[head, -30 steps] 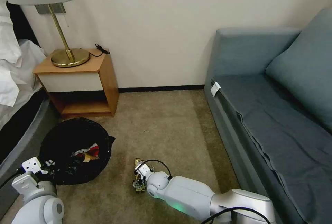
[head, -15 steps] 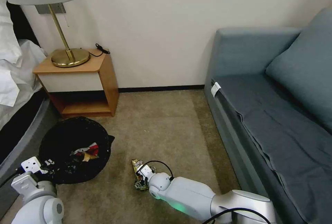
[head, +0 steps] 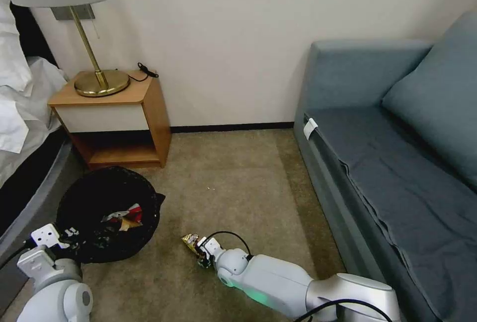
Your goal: Pick up the trash bin, then pick up the garbage on the floor and place it into the trash bin.
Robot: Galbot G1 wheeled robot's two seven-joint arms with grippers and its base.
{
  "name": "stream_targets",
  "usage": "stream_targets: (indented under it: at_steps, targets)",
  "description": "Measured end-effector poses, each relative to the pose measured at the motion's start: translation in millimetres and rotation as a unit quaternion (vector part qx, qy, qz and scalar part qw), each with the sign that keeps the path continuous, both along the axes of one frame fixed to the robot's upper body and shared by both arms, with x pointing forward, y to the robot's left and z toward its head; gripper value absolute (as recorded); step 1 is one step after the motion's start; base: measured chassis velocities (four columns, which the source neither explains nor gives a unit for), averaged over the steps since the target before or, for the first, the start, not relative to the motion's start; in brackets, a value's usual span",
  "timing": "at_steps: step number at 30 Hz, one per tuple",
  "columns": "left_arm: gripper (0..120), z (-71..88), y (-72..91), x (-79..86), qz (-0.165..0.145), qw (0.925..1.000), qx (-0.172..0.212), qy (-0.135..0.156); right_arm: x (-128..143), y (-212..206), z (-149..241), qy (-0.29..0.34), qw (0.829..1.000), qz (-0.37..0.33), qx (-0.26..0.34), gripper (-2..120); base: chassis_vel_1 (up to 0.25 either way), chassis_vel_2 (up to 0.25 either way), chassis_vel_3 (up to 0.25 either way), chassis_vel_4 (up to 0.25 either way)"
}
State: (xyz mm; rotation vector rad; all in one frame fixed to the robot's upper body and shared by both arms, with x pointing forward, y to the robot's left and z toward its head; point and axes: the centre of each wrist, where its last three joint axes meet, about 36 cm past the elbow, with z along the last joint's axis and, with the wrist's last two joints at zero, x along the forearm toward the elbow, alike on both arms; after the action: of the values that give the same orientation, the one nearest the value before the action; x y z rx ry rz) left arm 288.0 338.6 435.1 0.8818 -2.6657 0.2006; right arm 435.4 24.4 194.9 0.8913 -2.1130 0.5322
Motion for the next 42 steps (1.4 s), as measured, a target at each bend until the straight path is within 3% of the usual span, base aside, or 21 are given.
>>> stream_targets:
  at_steps: [9, 12, 20, 25, 29, 30, 34, 35, 39, 42]
  targets:
    - [3, -2.3, -0.4, 1.0, -0.002, 1.0000, 0.001, 0.000, 1.9, -8.6, -2.5, -0.011, 1.000, 0.001, -0.003, 6, 0.000, 0.000, 0.000, 0.000]
    - [3, -2.1, -0.5, 1.3, -0.002, 1.0000, 0.001, 0.000, 2.0, -9.9, -2.9, -0.011, 1.000, 0.001, -0.003, 0, 0.000, 0.000, 0.000, 0.000]
    - [3, -2.3, -0.5, 1.1, -0.002, 1.0000, 0.000, 0.001, 5.9, -15.0, 10.6, -0.017, 1.000, -0.008, 0.018, 0, 0.000, 0.000, 0.000, 0.000]
    - [3, -2.5, -0.8, 0.7, -0.003, 1.0000, -0.002, 0.003, 17.3, -18.5, 51.7, -0.021, 0.997, -0.032, 0.065, 0, 0.000, 0.000, 0.000, 0.000]
    - [3, -4.3, -3.7, 2.0, -0.009, 0.9999, -0.008, 0.006, 35.7, -17.2, 126.8, -0.052, 0.988, -0.038, 0.142, 0, 0.000, 0.000, 0.000, 0.000]
    - [3, -4.3, -3.7, 2.0, -0.009, 0.9999, -0.008, 0.006, 35.7, -17.2, 126.8, -0.052, 0.988, -0.038, 0.142, 0, 0.000, 0.000, 0.000, 0.000]
    - [3, -8.1, -6.5, 3.5, -0.014, 0.9998, -0.013, 0.011, 53.0, -6.4, 210.5, -0.081, 0.970, -0.055, 0.223, 0, 0.000, 0.000, 0.000, 0.000]
    - [3, -8.1, -6.5, 3.5, -0.014, 0.9998, -0.013, 0.011, 53.0, -6.4, 210.5, -0.081, 0.970, -0.055, 0.223, 0, 0.000, 0.000, 0.000, 0.000]
    - [3, -8.4, -8.0, 4.6, -0.017, 0.9997, -0.015, 0.013, 38.2, 23.6, 272.1, -0.084, 0.950, -0.051, 0.295, 0, 0.000, 0.000, 0.000, 0.000]
    - [3, -8.3, -8.9, 5.3, -0.017, 0.9996, -0.015, 0.014, 21.9, 39.3, 282.5, -0.079, 0.945, -0.044, 0.314, 0, 0.000, 0.000, 0.000, 0.000]
